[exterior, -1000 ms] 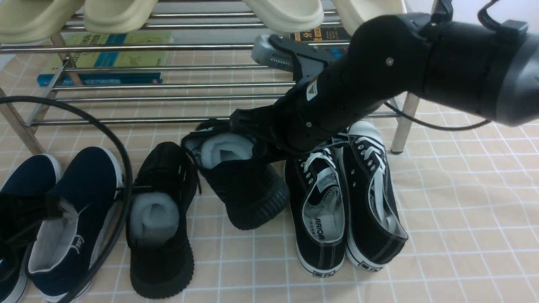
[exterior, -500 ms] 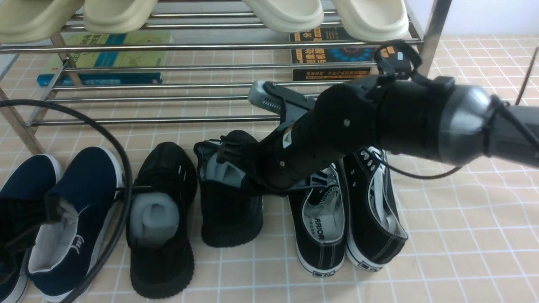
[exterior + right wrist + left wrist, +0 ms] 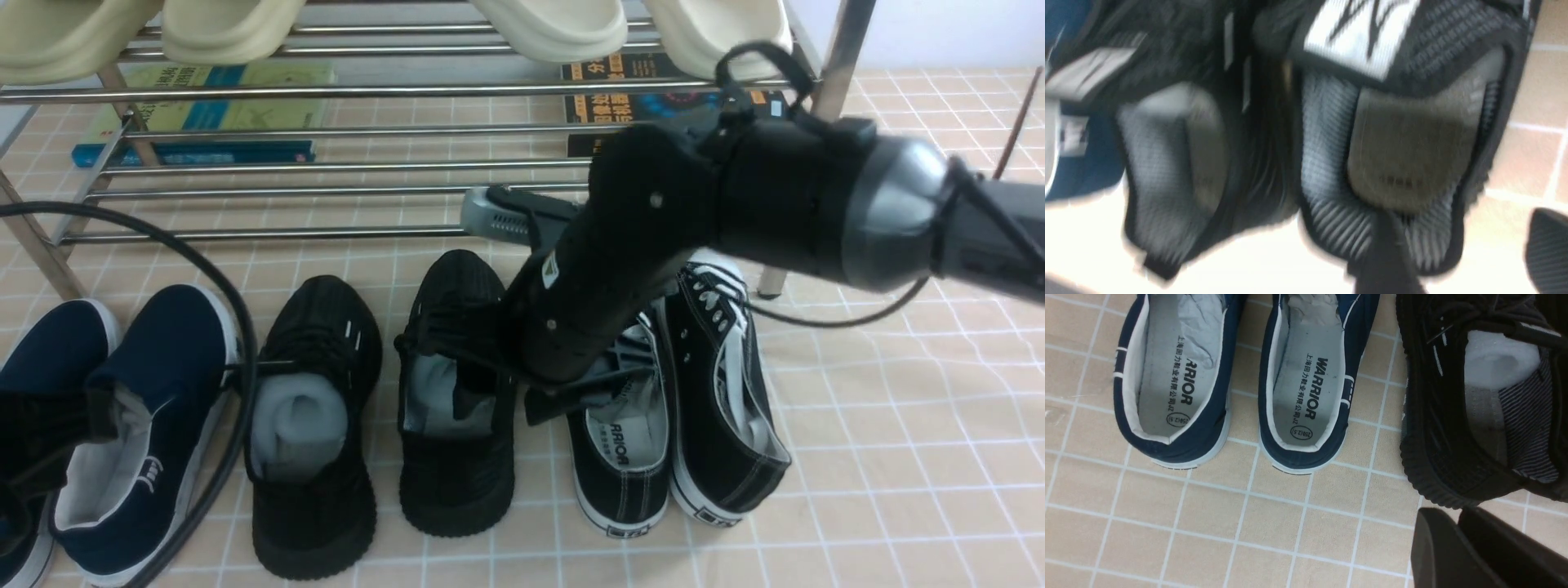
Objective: Take the shoes off the shelf from the light coffee tablecloth by hand.
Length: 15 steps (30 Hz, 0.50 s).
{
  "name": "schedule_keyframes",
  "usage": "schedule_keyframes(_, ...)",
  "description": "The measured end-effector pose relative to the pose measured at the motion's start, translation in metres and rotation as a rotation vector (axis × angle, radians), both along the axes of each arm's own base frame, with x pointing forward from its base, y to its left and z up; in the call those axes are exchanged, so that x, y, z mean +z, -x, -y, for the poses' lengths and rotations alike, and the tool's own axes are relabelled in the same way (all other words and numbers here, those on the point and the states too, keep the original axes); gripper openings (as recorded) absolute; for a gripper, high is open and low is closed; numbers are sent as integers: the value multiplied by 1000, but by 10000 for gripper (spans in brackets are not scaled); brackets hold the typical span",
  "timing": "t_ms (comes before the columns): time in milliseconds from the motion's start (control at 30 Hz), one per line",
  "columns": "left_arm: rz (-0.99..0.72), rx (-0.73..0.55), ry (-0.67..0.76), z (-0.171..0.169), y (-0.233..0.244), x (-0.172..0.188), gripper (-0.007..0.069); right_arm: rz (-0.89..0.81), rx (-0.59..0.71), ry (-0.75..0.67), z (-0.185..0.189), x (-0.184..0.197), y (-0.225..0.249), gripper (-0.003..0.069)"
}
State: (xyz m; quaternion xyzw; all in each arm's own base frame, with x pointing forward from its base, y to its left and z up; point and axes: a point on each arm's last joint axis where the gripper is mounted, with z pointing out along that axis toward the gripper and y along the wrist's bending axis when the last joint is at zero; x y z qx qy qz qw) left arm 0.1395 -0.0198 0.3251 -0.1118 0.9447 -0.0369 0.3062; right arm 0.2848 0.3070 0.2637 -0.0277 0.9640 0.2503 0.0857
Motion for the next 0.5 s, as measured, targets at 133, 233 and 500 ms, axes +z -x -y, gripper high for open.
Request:
schedule_keyframes(133, 0, 0, 0, 0, 0, 0, 107, 66, 153, 47, 23, 62, -1, 470)
schedule_keyframes(233, 0, 0, 0, 0, 0, 0, 106, 187, 187, 69, 51, 103, -6, 360)
schedule_keyframes(500, 0, 0, -5, 0, 0, 0, 114, 466, 198, 76, 121, 184, 24, -6)
